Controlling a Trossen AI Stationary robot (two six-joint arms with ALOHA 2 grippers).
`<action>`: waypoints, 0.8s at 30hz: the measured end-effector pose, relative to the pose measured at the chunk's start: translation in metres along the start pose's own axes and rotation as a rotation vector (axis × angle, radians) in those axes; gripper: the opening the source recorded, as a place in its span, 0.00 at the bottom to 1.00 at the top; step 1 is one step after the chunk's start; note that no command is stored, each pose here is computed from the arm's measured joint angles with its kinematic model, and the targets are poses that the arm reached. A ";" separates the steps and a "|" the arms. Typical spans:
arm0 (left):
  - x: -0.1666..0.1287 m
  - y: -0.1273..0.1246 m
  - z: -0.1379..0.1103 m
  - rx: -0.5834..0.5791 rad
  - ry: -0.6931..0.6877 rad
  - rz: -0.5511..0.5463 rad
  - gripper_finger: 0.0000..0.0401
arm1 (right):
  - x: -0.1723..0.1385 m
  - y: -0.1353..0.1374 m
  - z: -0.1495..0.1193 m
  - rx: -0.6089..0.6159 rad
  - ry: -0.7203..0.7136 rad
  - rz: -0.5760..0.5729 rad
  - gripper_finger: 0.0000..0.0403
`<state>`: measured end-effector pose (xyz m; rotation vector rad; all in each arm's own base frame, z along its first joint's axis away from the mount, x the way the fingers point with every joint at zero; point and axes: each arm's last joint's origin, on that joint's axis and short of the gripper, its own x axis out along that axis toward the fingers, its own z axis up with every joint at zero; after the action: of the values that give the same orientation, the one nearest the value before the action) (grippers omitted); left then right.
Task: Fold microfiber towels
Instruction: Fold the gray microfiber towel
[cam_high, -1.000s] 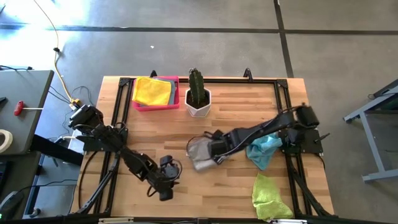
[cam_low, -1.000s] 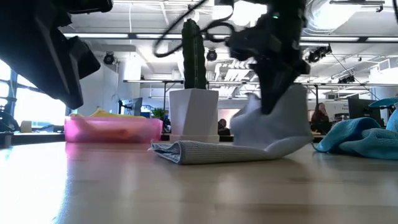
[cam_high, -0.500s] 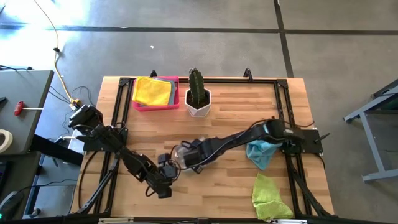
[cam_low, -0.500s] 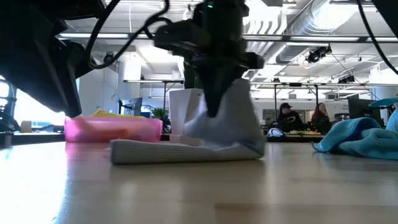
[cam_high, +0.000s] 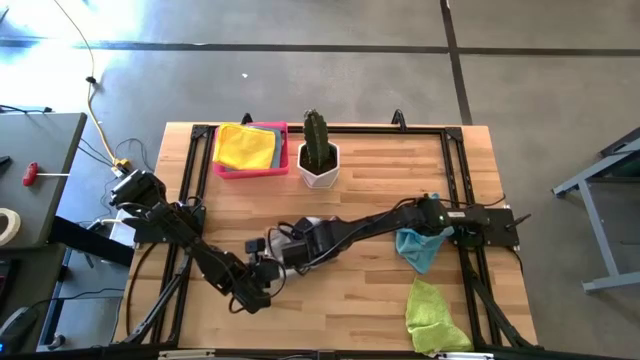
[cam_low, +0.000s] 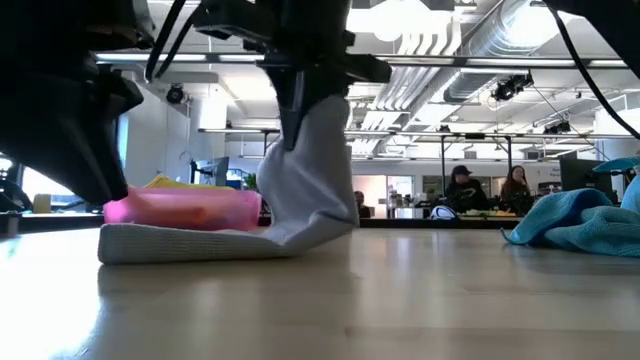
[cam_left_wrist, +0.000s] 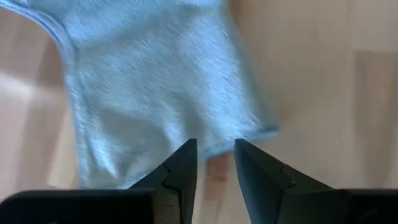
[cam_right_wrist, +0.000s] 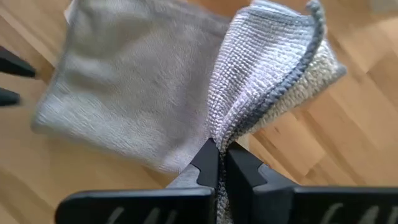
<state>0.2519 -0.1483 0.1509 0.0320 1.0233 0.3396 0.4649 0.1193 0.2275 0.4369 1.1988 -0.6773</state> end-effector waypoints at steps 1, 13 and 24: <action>0.000 0.001 0.000 0.002 -0.002 0.014 0.24 | 0.000 0.001 0.001 0.007 -0.015 0.012 0.00; -0.004 0.007 -0.012 0.021 0.062 0.104 0.24 | 0.016 0.023 0.015 0.062 -0.152 0.162 0.00; -0.003 0.008 -0.036 -0.010 0.092 0.144 0.24 | 0.011 0.039 0.014 0.032 -0.239 0.271 0.00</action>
<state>0.2183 -0.1465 0.1358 0.0823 1.1134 0.4808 0.5037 0.1365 0.2202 0.5192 0.8847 -0.4993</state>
